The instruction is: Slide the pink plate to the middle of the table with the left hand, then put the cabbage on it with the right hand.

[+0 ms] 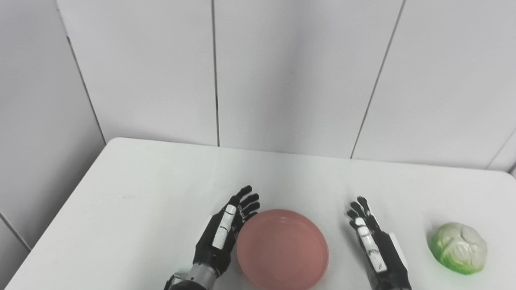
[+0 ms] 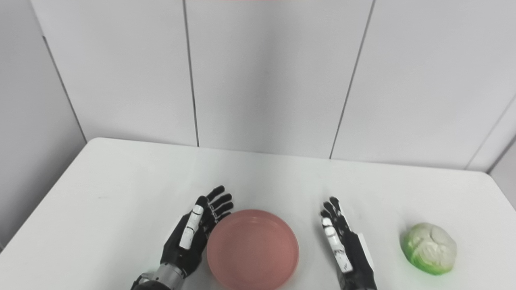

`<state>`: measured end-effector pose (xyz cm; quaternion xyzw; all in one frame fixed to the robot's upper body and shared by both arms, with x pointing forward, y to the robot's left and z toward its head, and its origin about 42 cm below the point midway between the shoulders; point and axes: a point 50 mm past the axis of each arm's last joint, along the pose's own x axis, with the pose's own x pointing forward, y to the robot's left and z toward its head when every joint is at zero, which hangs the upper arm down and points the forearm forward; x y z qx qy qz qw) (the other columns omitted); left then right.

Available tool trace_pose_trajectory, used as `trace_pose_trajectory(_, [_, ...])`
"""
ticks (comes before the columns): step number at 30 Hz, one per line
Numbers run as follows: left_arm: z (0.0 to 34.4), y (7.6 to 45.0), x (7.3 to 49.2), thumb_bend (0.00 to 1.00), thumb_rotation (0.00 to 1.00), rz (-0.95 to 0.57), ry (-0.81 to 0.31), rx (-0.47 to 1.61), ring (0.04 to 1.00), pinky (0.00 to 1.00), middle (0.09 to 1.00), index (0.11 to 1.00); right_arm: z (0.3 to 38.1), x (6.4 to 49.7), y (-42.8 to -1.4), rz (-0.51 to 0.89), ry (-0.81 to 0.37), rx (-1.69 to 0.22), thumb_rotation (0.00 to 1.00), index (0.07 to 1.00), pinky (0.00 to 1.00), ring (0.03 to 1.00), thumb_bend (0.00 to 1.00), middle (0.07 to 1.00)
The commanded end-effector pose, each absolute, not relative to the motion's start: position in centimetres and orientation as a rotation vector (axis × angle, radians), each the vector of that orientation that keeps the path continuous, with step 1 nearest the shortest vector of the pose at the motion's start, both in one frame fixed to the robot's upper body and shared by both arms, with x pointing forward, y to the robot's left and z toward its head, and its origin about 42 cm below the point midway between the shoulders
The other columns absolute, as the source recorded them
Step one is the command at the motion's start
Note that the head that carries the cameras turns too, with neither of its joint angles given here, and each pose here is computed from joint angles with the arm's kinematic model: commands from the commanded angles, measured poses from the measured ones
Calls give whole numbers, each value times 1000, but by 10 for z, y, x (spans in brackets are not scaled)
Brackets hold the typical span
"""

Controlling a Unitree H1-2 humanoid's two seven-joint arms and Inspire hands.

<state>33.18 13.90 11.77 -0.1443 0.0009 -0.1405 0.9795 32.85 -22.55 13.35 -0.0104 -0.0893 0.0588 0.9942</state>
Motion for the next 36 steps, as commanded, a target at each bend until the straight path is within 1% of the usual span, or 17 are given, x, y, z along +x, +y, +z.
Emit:
trace_pose_trajectory(1, [122, 140, 327, 660, 830, -306, 7, -295, 871, 866, 866, 855, 151, 332, -215, 118, -236, -15, 812, 977, 952, 935, 630, 950])
trace_pose_trajectory(3, [124, 143, 325, 660, 833, -315, 5, -289, 868, 864, 864, 851, 154, 331, -211, 115, -237, -13, 806, 979, 944, 940, 635, 953])
trace_pose_trajectory(6, [127, 145, 322, 672, 811, -316, 10, -288, 863, 854, 856, 839, 160, 328, -205, 116, -240, -20, 831, 985, 948, 947, 643, 958])
trace_pose_trajectory(9, [127, 146, 321, 685, 816, -335, 22, -277, 867, 858, 854, 835, 165, 328, -202, 112, -238, -14, 840, 983, 952, 951, 655, 957])
trace_pose_trajectory(12, [129, 148, 321, 693, 804, -351, 27, -270, 869, 855, 859, 836, 169, 330, -200, 96, -232, -9, 841, 976, 956, 945, 638, 950])
trace_pose_trajectory(15, [131, 147, 321, 692, 797, -352, 18, -271, 869, 854, 865, 845, 172, 331, -200, 87, -243, -11, 821, 972, 942, 943, 623, 948])
trace_pose_trajectory(19, [132, 142, 318, 687, 816, -355, 16, -263, 883, 865, 882, 865, 179, 334, -210, 81, -264, -44, 819, 966, 928, 942, 635, 941])
trace_pose_trajectory(23, [134, 135, 318, 675, 831, -345, 11, -266, 901, 887, 901, 887, 188, 336, -228, 60, -282, -95, 787, 949, 940, 923, 692, 925])
trace_pose_trajectory(26, [133, 132, 318, 680, 828, -339, 5, -269, 907, 903, 910, 894, 194, 338, -245, 25, -308, -148, 799, 937, 929, 918, 688, 911])
trace_pose_trajectory(27, [133, 131, 319, 679, 826, -336, 3, -273, 909, 911, 914, 898, 196, 338, -252, 13, -315, -166, 784, 931, 921, 912, 683, 901])
trace_pose_trajectory(29, [132, 129, 320, 675, 818, -330, -4, -282, 912, 922, 918, 903, 199, 343, -270, -11, -339, -208, 737, 927, 911, 902, 685, 888])
trace_pose_trajectory(31, [132, 128, 321, 673, 814, -317, -12, -284, 928, 939, 927, 915, 204, 346, -288, -62, -366, -303, 684, 915, 891, 889, 714, 883])
trace_pose_trajectory(32, [131, 127, 321, 666, 824, -309, -16, -280, 937, 949, 934, 922, 207, 347, -297, -86, -379, -365, 675, 911, 848, 865, 729, 880])
trace_pose_trajectory(34, [130, 126, 323, 661, 831, -288, -28, -269, 942, 953, 939, 926, 214, 348, -317, -118, -391, -523, 684, 914, 837, 859, 728, 881])
trace_pose_trajectory(35, [129, 126, 324, 653, 835, -278, -33, -264, 943, 953, 940, 928, 218, 348, -327, -132, -390, -589, 691, 910, 853, 870, 747, 886])
trace_pose_trajectory(36, [128, 125, 325, 645, 841, -271, -38, -259, 944, 956, 941, 929, 222, 347, -336, -153, -385, -645, 671, 901, 868, 887, 756, 897])
